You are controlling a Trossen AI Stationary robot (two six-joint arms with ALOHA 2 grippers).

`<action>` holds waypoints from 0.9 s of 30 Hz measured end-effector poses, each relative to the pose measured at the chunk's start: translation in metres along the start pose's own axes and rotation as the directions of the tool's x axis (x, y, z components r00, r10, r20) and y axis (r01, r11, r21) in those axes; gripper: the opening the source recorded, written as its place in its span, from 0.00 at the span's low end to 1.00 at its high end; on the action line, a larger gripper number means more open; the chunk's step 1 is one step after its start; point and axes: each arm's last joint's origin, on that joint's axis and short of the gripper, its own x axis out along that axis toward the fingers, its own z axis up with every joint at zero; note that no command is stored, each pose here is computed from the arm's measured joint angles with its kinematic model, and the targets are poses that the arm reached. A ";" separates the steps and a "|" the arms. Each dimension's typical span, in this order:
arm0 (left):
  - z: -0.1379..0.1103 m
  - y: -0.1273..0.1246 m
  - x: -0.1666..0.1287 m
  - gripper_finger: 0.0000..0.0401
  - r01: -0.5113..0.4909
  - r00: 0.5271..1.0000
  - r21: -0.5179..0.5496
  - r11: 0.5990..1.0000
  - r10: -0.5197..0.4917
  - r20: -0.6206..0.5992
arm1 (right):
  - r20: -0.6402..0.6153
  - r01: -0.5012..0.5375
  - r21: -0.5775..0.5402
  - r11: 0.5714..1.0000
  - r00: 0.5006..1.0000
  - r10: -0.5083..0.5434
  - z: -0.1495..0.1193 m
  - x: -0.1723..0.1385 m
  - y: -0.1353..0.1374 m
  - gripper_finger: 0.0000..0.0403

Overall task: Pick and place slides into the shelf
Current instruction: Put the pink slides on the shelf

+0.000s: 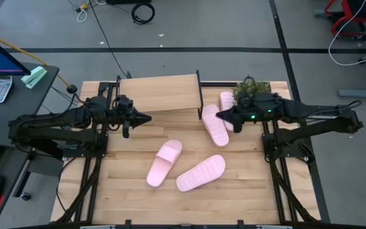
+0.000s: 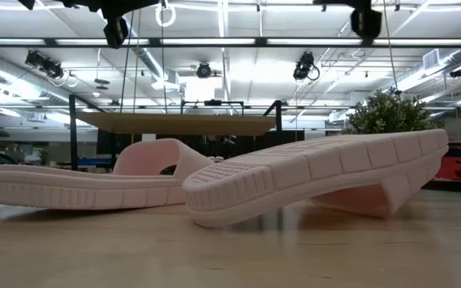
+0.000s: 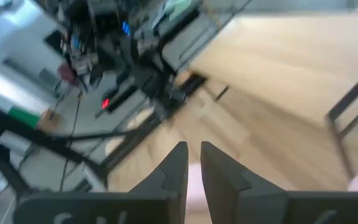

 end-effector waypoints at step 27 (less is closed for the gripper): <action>0.001 0.000 0.000 0.11 0.003 1.000 0.009 1.000 -0.003 0.009 | -0.091 -0.187 -0.073 0.980 0.979 0.180 -0.015 0.108 0.003 0.28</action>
